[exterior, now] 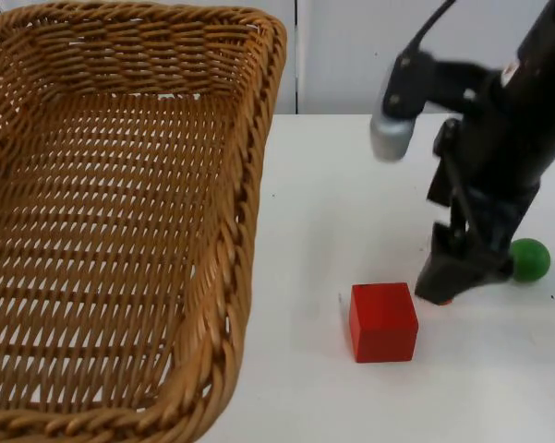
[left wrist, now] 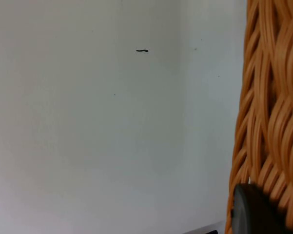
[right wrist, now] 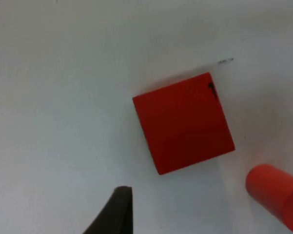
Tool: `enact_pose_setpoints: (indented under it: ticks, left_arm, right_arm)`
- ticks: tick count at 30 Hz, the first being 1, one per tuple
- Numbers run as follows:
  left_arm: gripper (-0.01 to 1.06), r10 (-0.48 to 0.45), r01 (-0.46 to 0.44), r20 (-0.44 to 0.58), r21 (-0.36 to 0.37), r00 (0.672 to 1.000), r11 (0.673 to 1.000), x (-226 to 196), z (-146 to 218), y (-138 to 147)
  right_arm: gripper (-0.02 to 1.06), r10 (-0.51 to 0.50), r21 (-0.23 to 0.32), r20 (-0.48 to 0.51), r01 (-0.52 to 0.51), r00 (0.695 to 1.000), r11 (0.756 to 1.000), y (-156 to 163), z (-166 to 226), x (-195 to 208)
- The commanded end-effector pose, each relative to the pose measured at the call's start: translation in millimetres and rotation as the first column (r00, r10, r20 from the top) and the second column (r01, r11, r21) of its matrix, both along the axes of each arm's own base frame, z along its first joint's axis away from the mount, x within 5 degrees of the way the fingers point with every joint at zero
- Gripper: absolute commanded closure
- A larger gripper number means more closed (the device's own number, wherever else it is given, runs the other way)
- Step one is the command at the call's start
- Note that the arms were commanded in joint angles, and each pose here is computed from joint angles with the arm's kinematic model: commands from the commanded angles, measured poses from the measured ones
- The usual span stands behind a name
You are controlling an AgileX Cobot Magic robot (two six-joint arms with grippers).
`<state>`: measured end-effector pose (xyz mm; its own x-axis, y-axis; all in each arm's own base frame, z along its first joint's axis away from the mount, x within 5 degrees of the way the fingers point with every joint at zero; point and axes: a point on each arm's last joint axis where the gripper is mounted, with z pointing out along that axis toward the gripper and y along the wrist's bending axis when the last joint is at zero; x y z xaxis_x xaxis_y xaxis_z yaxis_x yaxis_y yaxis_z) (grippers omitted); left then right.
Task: Pick up the basket with the left hand and place the object to the left of the red cylinder into the basket with the right hand.
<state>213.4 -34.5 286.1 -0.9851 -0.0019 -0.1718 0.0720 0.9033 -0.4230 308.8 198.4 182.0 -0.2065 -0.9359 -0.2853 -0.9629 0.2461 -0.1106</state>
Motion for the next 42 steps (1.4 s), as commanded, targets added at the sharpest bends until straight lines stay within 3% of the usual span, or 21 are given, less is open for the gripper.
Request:
enact_pose_setpoints:
  ticks: [1, 13, 23, 28, 34, 42]
  left_arm:
    - [1.05, 0.001, -0.001, 0.009, -0.029, 1.0, 1.0, -2.1, 4.0, -2.7]
    - [1.05, 0.002, -0.002, 0.009, -0.031, 1.0, 1.0, -2.1, 4.1, -2.9]
    - [1.05, 0.004, -0.003, 0.008, -0.032, 1.0, 0.999, -2.1, 4.1, -2.9]
    - [1.05, 0.004, -0.004, 0.008, -0.032, 1.0, 0.999, -2.1, 4.1, -2.9]
    - [1.05, 0.004, -0.004, 0.008, -0.032, 1.0, 0.999, -2.1, 4.1, -2.9]
    - [1.05, 0.004, -0.004, 0.008, -0.033, 1.0, 0.999, -2.1, 4.1, -3.0]
  right_arm:
    - [-0.01, 0.019, 0.016, 0.023, -0.019, 1.0, 1.0, 6.3, -6.8, 4.0]
    - [-0.01, 0.129, 0.036, 0.021, -0.13, 0.991, 0.991, 14.6, -27.6, 8.8]
    - [-0.01, 0.185, 0.017, 0.007, -0.185, 0.983, 0.983, 20.2, -28.3, 2.3]
    - [-0.01, 0.202, 0.025, 0.05, -0.204, 0.978, 0.979, 29.8, -26.6, 1.3]
    - [-0.01, 0.223, 0.001, -0.037, -0.223, 0.974, 0.975, 34.2, -38.4, 6.9]
    - [-0.01, 0.228, -0.028, -0.07, -0.23, 0.971, 0.973, 44.7, -64.1, 5.8]
